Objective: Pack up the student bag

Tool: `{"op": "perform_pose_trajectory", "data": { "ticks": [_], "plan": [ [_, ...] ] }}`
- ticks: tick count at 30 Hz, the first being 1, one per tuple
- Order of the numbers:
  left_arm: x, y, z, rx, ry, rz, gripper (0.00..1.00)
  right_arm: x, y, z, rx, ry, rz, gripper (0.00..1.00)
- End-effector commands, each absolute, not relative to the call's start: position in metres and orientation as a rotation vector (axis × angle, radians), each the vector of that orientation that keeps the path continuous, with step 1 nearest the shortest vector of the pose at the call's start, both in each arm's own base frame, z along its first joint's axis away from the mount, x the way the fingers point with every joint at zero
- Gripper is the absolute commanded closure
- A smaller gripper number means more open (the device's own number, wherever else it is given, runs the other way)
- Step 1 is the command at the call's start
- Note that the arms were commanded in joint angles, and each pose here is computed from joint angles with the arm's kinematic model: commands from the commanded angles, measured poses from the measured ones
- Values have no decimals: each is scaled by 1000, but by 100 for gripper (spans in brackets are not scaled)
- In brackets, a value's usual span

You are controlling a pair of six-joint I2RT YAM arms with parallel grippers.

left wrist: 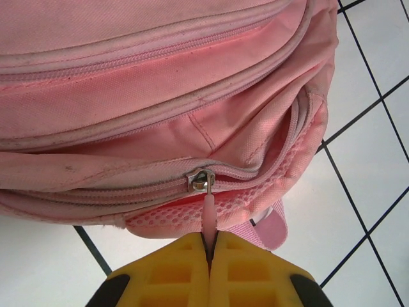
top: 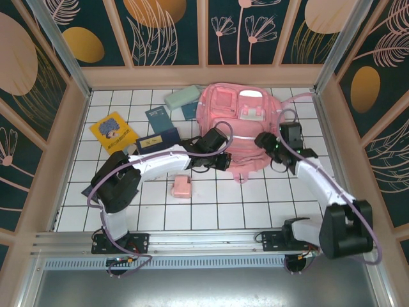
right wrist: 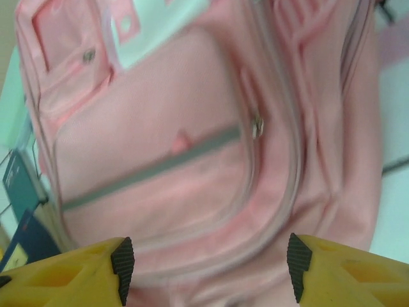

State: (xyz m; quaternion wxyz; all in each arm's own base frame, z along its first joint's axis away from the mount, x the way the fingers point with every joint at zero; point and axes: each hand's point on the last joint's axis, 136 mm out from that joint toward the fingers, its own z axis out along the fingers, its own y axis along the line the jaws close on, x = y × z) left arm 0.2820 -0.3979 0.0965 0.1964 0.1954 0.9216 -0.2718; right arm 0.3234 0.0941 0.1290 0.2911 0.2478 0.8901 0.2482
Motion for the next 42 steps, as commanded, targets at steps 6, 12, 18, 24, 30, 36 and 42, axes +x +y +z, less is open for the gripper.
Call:
{"op": "perform_pose_trajectory", "data": {
  "ticks": [6,12,18,24,30,36,42],
  "plan": [
    [277,-404,97,574,2591,-791,100,260,158,92,878,2394,1083,30],
    [273,-401,94,585,2601,-785,100,271,172,85,971,2331,1173,23],
    [273,-396,96,574,2595,-766,100,281,168,66,1029,2352,1098,42],
    [282,-378,84,533,2626,-602,100,283,150,56,1074,2395,916,90],
    [302,-342,74,469,2650,-311,100,283,132,58,1067,2395,839,100],
    [342,-295,74,305,2654,-181,100,276,113,58,1030,2412,809,100],
    [400,-270,80,164,2609,-137,100,269,101,64,972,2425,807,100]
  ]
}}
